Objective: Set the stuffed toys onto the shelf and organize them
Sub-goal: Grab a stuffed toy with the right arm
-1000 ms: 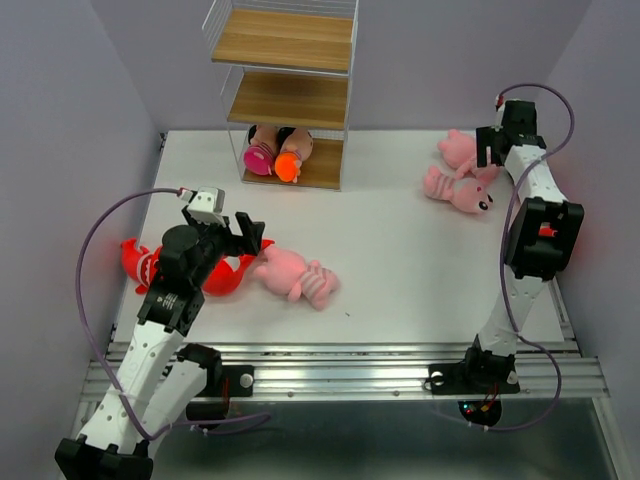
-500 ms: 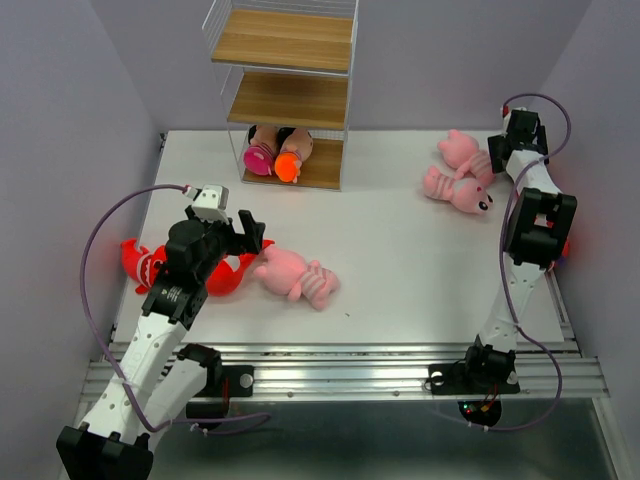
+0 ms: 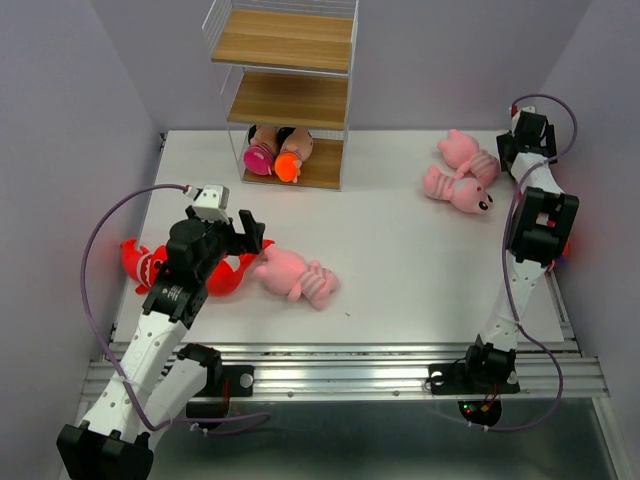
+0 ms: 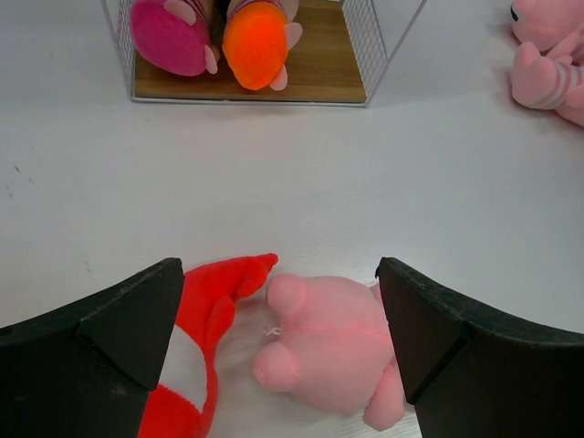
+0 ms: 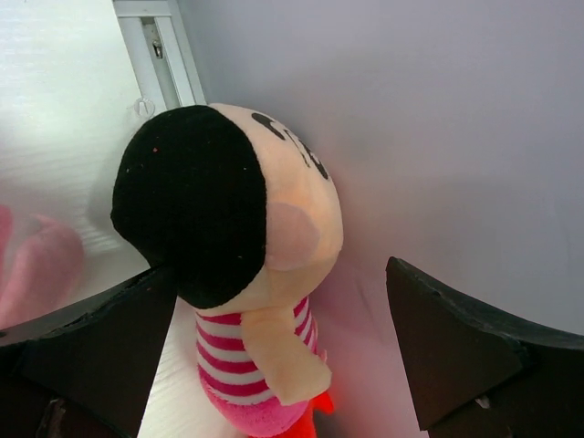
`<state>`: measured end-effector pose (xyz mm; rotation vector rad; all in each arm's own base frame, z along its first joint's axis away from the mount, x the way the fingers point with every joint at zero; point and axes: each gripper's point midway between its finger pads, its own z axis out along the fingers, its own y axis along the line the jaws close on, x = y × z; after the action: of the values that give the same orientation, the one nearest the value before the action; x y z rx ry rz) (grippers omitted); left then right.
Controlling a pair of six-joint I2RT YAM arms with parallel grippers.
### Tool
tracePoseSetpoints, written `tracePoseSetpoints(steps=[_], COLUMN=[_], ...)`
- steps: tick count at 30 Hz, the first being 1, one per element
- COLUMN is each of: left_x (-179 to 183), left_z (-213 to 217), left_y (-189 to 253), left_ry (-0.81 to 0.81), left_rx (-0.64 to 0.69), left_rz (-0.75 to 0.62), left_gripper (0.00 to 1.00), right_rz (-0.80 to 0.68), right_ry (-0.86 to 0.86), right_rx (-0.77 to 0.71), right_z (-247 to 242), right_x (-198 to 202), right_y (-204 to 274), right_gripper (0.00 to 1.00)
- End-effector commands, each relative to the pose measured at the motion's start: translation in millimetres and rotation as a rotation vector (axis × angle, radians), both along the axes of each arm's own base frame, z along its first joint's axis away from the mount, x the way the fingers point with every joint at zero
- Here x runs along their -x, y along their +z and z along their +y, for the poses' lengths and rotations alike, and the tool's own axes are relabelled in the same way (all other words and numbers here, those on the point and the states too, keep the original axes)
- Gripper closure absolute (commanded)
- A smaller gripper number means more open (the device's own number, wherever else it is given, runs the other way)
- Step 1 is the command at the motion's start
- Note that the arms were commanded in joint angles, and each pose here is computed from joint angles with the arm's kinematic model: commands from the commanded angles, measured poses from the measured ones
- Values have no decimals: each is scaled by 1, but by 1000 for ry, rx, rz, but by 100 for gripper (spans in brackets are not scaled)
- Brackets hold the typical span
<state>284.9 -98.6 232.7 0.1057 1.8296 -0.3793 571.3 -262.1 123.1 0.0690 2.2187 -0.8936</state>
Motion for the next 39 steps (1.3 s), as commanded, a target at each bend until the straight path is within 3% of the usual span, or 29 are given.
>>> tracePoseSetpoints(steps=[1, 13, 19, 25, 28, 31, 35, 39], left_x=[-4, -4, -5, -5, -5, -3, 3, 15], left_z=[1, 2, 3, 2, 2, 0, -13, -34], left_y=[11, 12, 9, 9, 9, 11, 19, 36], left_ry=[8, 9, 13, 12, 10, -3, -81, -213], left_rx=[-1, 0, -5, -4, -4, 1, 27, 84], left_rz=[-40, -45, -36, -34, -35, -41, -73, -146], left_gripper=[1, 1, 1, 1, 1, 1, 1, 1], right_rz=[-78, -40, -12, 13, 24, 7, -84, -212], right_ry=[9, 3, 28, 73, 85, 71, 75, 108], right_rx=[32, 51, 28, -17, -38, -54, -81, -114], right_z=[-6, -15, -11, -1, 4, 2, 10, 28], right_x=[-8, -9, -11, -7, -3, 3, 5, 24], right_y=[19, -1, -24, -40, -47, -42, -14, 46], right_gripper=[0, 2, 11, 37, 61, 98, 99, 99])
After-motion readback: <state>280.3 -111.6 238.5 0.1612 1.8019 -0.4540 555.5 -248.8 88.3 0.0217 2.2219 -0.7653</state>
